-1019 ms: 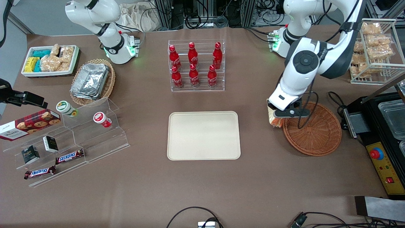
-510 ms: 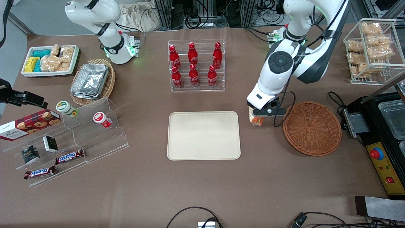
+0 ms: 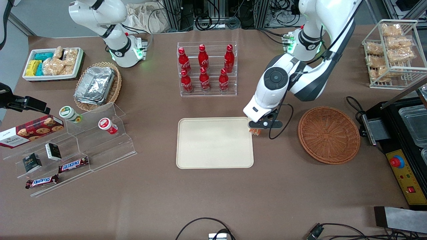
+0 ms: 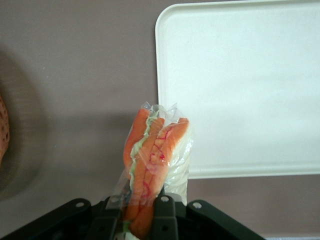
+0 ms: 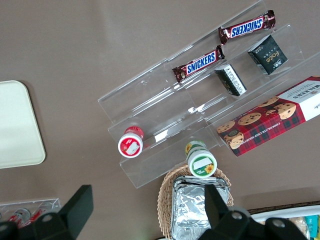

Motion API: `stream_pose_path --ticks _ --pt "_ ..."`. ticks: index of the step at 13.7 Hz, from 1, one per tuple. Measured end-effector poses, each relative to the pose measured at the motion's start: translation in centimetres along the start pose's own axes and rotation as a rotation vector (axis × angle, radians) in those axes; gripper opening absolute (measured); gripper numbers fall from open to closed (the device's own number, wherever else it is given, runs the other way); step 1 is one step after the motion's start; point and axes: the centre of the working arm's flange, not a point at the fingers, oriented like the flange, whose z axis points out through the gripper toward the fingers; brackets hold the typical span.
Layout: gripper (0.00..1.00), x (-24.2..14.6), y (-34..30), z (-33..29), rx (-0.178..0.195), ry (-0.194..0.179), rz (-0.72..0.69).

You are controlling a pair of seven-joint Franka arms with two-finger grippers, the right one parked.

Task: Place sandwich from basket to tray
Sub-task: 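Lift the sandwich with the left gripper and carry it over the tray, then lower the sandwich onto the tray and open the left gripper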

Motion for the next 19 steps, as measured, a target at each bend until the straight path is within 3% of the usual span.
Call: stream_pose_path --ticks 2,5,10,19 --pt "0.17 0.8 1.6 0.9 0.015 -0.016 -0.005" --pt "0.17 2.6 3.8 2.0 0.039 -0.009 -0.034" --pt "0.17 4.2 5.3 4.6 0.046 -0.023 -0.046" --pt "0.17 5.6 7.6 6.3 0.071 -0.010 -0.045"
